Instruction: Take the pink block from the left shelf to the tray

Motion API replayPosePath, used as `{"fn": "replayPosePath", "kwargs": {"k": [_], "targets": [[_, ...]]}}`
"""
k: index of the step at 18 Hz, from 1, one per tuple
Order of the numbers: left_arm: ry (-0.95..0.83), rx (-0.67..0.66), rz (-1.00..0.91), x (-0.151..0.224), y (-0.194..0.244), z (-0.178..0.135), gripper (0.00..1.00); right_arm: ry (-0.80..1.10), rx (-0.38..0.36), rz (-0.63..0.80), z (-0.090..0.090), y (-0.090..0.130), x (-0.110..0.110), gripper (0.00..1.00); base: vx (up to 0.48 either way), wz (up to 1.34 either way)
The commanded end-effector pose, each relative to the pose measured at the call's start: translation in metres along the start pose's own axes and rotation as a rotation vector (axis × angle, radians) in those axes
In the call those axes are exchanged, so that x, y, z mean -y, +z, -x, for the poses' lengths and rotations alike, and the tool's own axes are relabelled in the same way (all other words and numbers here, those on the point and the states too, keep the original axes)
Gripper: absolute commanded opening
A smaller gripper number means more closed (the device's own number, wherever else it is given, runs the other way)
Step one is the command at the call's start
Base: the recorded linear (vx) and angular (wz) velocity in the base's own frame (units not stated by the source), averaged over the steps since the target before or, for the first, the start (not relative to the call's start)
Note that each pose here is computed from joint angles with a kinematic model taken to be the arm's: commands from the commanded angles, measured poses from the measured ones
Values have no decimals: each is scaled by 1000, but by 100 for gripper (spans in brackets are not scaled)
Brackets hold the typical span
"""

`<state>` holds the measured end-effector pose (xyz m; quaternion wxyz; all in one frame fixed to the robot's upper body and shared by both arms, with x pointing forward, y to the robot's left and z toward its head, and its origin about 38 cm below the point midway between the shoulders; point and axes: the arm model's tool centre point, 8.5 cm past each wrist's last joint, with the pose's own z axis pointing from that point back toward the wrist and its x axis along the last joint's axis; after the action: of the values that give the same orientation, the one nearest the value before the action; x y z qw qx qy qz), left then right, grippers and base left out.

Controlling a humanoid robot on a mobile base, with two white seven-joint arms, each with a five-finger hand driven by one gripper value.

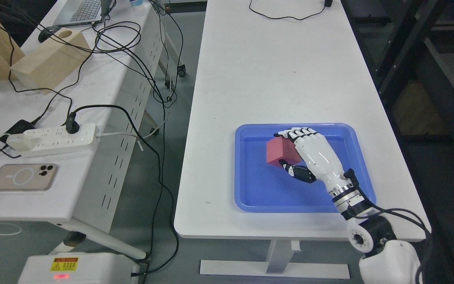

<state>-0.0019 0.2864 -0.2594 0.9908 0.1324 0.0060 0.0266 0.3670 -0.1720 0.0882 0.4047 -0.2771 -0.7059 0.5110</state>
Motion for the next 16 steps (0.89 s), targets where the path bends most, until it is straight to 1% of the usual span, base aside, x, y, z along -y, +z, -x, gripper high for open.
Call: {"fn": "replayPosePath", "kwargs": {"k": [1, 4, 5, 7, 9, 12, 15, 16], "targets": [[9, 47, -14, -9, -1, -25, 100, 17, -42, 6, 17, 5, 7, 71, 0, 0], [9, 48, -14, -9, -1, -26, 100, 4, -130, 15, 29, 7, 11, 90, 0, 0], [9, 47, -14, -9, -1, -25, 100, -45, -155, 39, 36, 9, 16, 99, 0, 0], [9, 47, -14, -9, -1, -25, 100, -197, -151, 41, 39, 11, 19, 99, 0, 0], [9, 47, -14, -9, -1, -25, 100, -356, -155, 40, 47, 15, 21, 99, 0, 0], [9, 47, -14, -9, -1, -25, 100, -659, -165, 113, 56, 21, 27, 99, 0, 0], [9, 48, -14, -9, -1, -26, 100, -840, -182, 181, 66, 28, 32, 99, 0, 0], [9, 47, -14, -9, -1, -25, 100, -872, -184, 189, 68, 29, 33, 99, 0, 0]]}}
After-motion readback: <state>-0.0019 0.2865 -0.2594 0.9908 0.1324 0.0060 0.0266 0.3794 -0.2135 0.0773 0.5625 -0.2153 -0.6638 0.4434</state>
